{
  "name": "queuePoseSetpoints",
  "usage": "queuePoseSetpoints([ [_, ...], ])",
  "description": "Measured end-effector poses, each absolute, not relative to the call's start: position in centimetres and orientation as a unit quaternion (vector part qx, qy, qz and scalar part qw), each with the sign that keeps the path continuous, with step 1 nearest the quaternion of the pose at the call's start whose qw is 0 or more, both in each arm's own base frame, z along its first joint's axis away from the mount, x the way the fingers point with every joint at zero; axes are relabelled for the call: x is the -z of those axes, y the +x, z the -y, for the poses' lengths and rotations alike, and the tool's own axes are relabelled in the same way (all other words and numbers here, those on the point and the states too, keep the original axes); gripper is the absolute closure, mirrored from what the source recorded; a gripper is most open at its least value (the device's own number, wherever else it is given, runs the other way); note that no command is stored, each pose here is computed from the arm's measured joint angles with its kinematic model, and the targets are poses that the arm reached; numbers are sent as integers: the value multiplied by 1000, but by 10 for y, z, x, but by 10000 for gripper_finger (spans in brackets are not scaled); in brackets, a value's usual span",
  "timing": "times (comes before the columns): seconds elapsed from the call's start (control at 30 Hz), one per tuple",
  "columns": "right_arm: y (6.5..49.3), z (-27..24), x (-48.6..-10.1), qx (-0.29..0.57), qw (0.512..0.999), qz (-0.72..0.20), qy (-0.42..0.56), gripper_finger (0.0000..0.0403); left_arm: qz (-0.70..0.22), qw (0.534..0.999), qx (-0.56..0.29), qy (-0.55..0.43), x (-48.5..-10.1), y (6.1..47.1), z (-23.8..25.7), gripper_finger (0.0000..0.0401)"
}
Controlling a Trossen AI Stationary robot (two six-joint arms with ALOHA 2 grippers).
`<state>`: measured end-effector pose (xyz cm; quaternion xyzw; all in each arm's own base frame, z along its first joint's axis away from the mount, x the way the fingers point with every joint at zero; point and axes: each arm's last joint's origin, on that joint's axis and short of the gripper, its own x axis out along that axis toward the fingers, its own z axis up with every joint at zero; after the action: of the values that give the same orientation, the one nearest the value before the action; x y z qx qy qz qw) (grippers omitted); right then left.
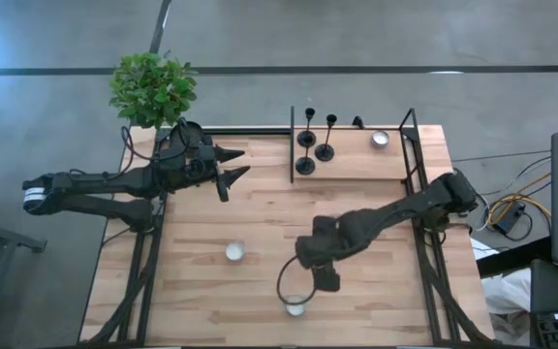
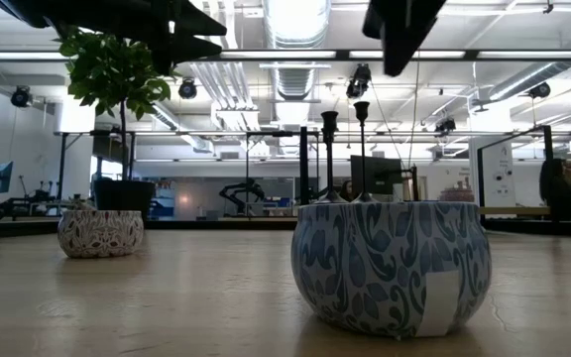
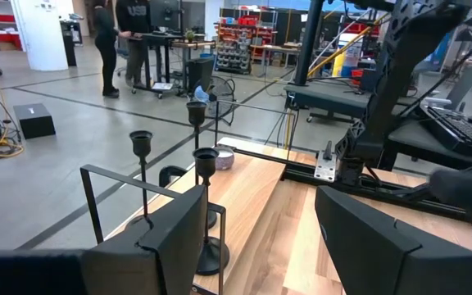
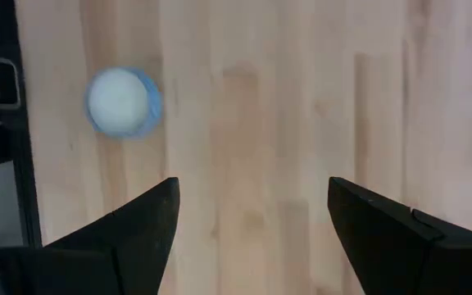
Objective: Pick & Place candle stick holders
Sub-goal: Put the bottom blue scented candle on the shelf
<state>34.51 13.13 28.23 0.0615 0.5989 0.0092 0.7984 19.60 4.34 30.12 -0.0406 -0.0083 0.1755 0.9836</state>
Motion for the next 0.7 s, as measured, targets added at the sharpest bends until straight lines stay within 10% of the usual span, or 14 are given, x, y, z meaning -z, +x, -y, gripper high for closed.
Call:
queuePoseSetpoints([
  [0.7, 387, -200, -224, -102, 784, -612, 31, 35, 4, 984, -176, -41, -300, 196, -43, 165],
])
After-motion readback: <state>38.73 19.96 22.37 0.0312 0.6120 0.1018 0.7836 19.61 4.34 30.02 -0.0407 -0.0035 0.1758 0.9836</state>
